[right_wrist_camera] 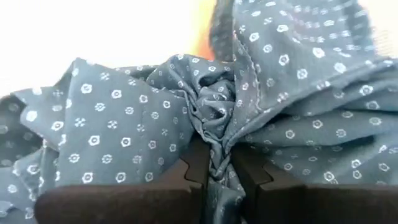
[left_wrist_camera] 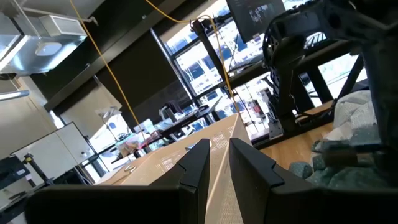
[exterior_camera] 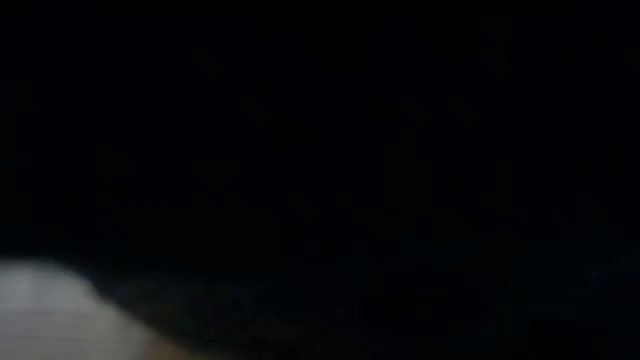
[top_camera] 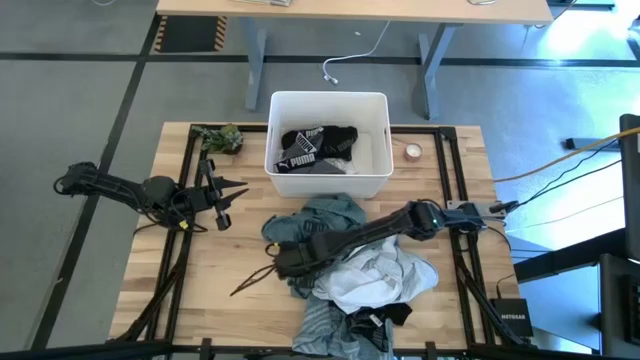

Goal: Sort clothes
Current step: Put the blue patterned shirt into the white laundry bin

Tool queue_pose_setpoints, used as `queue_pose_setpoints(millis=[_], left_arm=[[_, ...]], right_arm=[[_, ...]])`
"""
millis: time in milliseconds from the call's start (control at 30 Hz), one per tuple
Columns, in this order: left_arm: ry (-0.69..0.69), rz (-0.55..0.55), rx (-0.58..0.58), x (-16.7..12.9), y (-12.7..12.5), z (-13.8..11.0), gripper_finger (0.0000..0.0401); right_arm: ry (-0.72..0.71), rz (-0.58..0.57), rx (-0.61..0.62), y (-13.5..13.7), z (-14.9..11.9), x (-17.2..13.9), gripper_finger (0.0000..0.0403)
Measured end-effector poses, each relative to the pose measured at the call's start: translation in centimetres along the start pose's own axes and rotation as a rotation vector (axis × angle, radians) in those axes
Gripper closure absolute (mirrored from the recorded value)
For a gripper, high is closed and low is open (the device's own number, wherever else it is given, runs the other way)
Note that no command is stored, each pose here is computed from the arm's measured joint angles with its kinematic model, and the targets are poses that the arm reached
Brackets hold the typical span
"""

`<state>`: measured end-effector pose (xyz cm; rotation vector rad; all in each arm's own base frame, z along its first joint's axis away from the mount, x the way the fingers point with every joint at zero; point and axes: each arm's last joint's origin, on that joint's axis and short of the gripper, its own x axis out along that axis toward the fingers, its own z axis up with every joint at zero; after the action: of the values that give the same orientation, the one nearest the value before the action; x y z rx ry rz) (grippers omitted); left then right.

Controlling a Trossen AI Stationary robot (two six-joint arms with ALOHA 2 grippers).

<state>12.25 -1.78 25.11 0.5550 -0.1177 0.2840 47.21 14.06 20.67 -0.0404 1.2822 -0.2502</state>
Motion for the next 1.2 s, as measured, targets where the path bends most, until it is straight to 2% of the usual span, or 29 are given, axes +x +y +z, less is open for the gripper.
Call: queue_pose_setpoints(millis=[367, 633, 800, 933, 1200], left_arm=[[0.002, 0.000, 0.012, 0.0, 0.0, 0.0, 0.0345], [0.005, -0.003, 0.014, 0.0, 0.0, 0.0, 0.0345], [0.005, -0.003, 0.014, 0.0, 0.0, -0.1, 0.0345], [0.004, -0.002, 0.014, 0.0, 0.0, -0.1, 0.0345], [0.004, -0.003, 0.013, 0.0, 0.0, -0.1, 0.0345]], right_arm=[[-0.244, -0.133, 0.069, -2.9, 0.4, -8.0, 0.0361], [-0.462, -0.341, 0.158, -5.8, -0.1, -14.2, 0.0357], [-0.611, -0.513, 0.236, -7.5, -0.5, -17.6, 0.0362], [-0.707, -0.594, 0.264, -8.7, -0.4, -20.1, 0.0361], [-0.914, -0.625, 0.327, -11.8, 0.4, -25.7, 0.0361]])
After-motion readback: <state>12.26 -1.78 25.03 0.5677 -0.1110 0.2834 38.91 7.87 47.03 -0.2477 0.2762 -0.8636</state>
